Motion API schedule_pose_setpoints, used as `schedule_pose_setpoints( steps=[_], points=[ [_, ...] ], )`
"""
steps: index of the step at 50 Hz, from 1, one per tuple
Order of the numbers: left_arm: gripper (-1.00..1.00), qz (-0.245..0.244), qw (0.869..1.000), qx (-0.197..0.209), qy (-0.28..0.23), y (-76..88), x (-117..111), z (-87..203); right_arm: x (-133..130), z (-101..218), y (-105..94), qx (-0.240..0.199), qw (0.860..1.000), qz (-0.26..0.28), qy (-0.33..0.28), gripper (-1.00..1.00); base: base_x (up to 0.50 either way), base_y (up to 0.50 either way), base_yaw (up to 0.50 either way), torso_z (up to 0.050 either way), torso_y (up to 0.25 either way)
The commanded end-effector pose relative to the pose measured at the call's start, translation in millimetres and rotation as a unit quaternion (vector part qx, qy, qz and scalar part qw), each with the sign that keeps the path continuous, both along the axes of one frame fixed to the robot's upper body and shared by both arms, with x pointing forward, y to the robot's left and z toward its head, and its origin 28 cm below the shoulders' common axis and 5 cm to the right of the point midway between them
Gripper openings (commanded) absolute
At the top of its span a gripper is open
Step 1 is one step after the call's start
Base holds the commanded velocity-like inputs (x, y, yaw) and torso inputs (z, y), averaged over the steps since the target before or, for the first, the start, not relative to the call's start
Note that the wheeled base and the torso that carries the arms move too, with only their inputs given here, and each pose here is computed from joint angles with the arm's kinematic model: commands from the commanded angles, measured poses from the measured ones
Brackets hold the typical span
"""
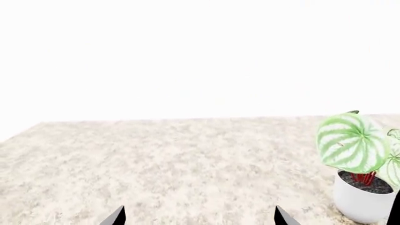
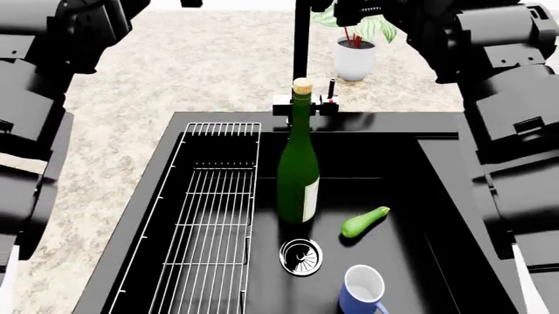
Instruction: Pick the bottle and mug and place them in the sink. Then turn on the water.
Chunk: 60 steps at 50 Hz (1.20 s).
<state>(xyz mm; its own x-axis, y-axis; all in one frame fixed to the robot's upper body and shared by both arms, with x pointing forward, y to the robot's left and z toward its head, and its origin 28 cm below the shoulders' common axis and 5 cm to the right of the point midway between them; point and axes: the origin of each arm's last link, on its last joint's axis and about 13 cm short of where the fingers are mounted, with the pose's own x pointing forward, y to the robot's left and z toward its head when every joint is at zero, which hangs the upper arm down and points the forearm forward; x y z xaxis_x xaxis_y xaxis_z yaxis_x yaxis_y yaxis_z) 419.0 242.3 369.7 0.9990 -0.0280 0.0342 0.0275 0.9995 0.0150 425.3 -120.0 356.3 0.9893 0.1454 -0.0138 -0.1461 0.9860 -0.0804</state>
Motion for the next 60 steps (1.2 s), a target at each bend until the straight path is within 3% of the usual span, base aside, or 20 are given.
schedule_pose_setpoints(
  steps=[1, 34, 35, 40, 60],
  points=[
    [1.00, 0.001, 1.000, 0.003, 0.014, -5.8, 4.0, -4.4, 3.3, -13.7, 7.3, -0.008, 1.000, -0.001, 0.020, 1.00, 0.00, 0.00, 0.00, 0.000, 0.000],
    [1.00, 0.005, 1.000, 0.004, 0.026, -12.9, 6.7, -15.1, 5.6, -25.1, 10.4, -0.011, 1.000, -0.001, 0.026, 1.00, 0.00, 0.00, 0.00, 0.000, 0.000],
    [1.00, -0.009, 1.000, 0.006, 0.013, -2.8, 5.0, -13.7, 4.7, -20.6, 2.1, 0.019, 1.000, -0.012, 0.019, 1.00, 0.00, 0.00, 0.00, 0.000, 0.000],
    [1.00, 0.003, 1.000, -0.002, 0.029, -10.9, 7.4, -17.5, 5.9, -26.8, 10.6, 0.000, 1.000, 0.002, 0.026, 1.00, 0.00, 0.00, 0.00, 0.000, 0.000],
    [1.00, 0.017, 0.998, -0.016, 0.050, -10.8, 7.4, -24.7, 6.3, -29.9, 12.3, 0.003, 1.000, 0.005, 0.029, 1.00, 0.00, 0.00, 0.00, 0.000, -0.076]
  ],
)
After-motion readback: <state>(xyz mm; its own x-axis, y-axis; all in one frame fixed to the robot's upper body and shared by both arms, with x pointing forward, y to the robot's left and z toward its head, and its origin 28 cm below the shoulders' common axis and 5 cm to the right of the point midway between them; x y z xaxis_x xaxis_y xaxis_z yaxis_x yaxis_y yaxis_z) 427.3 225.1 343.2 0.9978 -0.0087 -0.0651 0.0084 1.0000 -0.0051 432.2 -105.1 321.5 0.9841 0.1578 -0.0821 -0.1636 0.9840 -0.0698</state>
